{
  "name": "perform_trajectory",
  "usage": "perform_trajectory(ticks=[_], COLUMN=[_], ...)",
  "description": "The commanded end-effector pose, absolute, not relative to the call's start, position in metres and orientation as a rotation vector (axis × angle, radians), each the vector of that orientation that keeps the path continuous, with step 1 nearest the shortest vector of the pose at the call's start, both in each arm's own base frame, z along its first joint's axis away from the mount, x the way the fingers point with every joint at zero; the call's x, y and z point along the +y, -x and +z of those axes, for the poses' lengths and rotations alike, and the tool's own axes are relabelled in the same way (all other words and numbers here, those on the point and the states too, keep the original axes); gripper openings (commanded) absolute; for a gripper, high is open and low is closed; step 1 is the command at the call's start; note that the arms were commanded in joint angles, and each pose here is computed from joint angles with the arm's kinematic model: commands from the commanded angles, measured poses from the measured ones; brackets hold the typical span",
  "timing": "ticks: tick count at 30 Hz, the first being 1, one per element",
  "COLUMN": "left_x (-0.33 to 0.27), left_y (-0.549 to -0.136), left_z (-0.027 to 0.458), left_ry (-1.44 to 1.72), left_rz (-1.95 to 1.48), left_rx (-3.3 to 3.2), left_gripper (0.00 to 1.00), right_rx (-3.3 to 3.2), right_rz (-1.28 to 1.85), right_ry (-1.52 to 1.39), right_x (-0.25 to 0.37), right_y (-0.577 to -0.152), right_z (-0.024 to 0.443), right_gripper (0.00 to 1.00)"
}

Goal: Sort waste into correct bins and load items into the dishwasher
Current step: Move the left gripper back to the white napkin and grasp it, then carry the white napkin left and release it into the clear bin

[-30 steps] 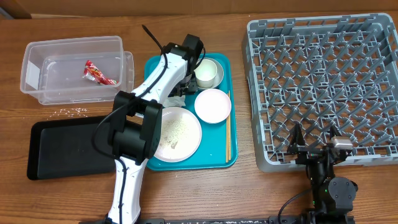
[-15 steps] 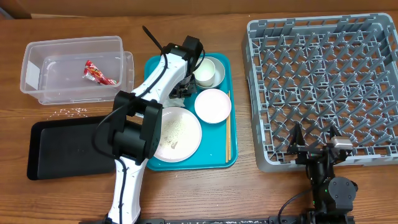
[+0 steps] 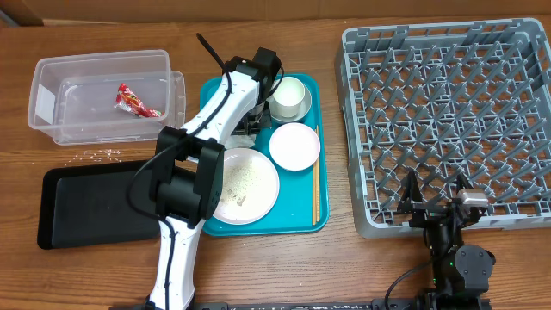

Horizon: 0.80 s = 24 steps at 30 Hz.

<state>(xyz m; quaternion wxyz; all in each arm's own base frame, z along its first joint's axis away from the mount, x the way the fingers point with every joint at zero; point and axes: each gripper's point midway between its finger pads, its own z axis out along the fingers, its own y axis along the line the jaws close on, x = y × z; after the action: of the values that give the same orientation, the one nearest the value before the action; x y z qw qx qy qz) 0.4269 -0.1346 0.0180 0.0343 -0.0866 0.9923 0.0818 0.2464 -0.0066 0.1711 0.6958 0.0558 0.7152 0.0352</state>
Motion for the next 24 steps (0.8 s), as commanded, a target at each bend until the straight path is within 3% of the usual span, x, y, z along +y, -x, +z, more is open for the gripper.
perform_trajectory(ticks=[1,16,24], left_x=[-0.13,-0.115,-0.111], left_y=[-0.432,-0.431,-0.424], left_z=[0.033,0.13,0.153], left_ry=[0.335,0.423,0.439], left_rz=[0.275,0.242,0.22], left_rx=[3.004,2.807,2.779], left_gripper=[0.04,0.04,0.04], right_rx=[1.591,1.591,1.591], right_rz=[0.077,0.078,0.078], right_ry=[-0.12,-0.12,-0.12], right_x=[-0.007,-0.006,-0.006], right_y=[-0.246,-0.246,-0.246], right_z=[0.17,0.17,0.17], right_gripper=[1.0,1.0,1.0])
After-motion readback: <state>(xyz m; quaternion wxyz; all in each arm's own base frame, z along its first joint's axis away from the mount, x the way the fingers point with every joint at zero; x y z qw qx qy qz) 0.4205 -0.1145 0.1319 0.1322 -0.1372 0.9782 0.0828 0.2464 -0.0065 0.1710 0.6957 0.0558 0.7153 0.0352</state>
